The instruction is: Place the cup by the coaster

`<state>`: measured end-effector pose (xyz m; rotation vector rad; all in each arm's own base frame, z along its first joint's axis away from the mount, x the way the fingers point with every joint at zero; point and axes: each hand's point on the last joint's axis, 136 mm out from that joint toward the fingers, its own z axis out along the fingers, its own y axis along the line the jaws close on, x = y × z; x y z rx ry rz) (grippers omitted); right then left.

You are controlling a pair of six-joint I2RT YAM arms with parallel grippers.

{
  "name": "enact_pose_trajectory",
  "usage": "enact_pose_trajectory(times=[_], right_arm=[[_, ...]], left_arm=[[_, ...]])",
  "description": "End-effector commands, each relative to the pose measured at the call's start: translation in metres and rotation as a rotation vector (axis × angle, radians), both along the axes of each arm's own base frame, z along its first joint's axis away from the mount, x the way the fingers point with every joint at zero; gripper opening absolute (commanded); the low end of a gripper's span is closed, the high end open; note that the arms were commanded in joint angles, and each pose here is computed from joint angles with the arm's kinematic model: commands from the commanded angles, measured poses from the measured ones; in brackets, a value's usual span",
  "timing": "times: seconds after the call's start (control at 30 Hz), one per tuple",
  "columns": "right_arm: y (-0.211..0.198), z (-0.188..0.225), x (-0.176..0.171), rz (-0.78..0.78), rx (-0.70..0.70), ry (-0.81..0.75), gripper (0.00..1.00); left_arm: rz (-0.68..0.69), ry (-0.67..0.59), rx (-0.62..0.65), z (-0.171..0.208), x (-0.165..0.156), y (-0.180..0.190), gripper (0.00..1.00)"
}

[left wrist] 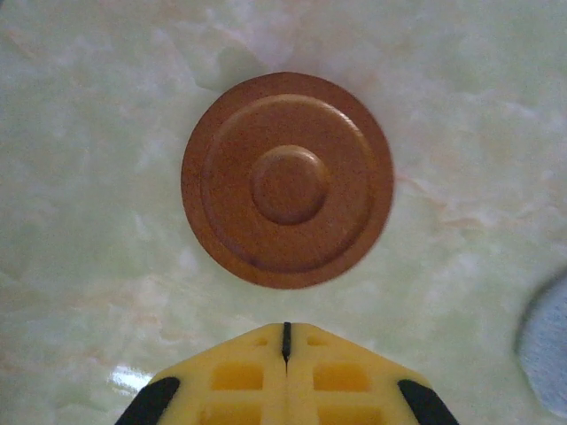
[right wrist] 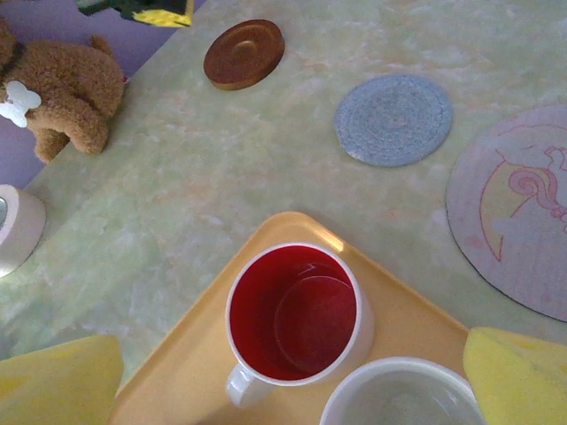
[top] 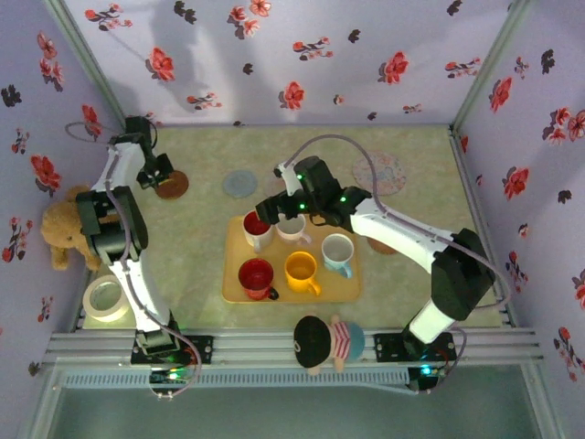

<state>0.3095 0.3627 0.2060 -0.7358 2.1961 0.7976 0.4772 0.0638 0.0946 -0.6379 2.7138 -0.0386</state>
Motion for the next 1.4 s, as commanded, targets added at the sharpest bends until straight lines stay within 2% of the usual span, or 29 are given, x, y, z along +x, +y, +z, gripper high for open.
enact_pose_trajectory(times=[0.0,0.27,0.57,0.87,1.37], right_arm=[[0.003,0.006,0.005,-0.014,0.004,-0.004,1.00],[0.003,0.001,0.006,-0.017,-0.011,0.004,1.00],[0.006,0.001,0.008,-0.008,-0.020,0.006,1.00],[0.004,0.002,0.008,-0.019,-0.024,0.003,1.00],[-0.011,0.005,0.001,-0.046,-0.036,-0.022,1.00]], left_arm=[[-0.007,-0.015,0.023,-0.009,0.018,0.011,0.00],[0.026,0.000,0.004,-0.037,0.032,0.019,0.00],[0.017,0.052,-0.073,-0.066,0.038,0.010,0.00],[-0.030,0.105,-0.197,-0.086,0.024,-0.019,0.00],[-0.185,0.154,-0.262,-0.082,-0.011,-0.071,0.00]])
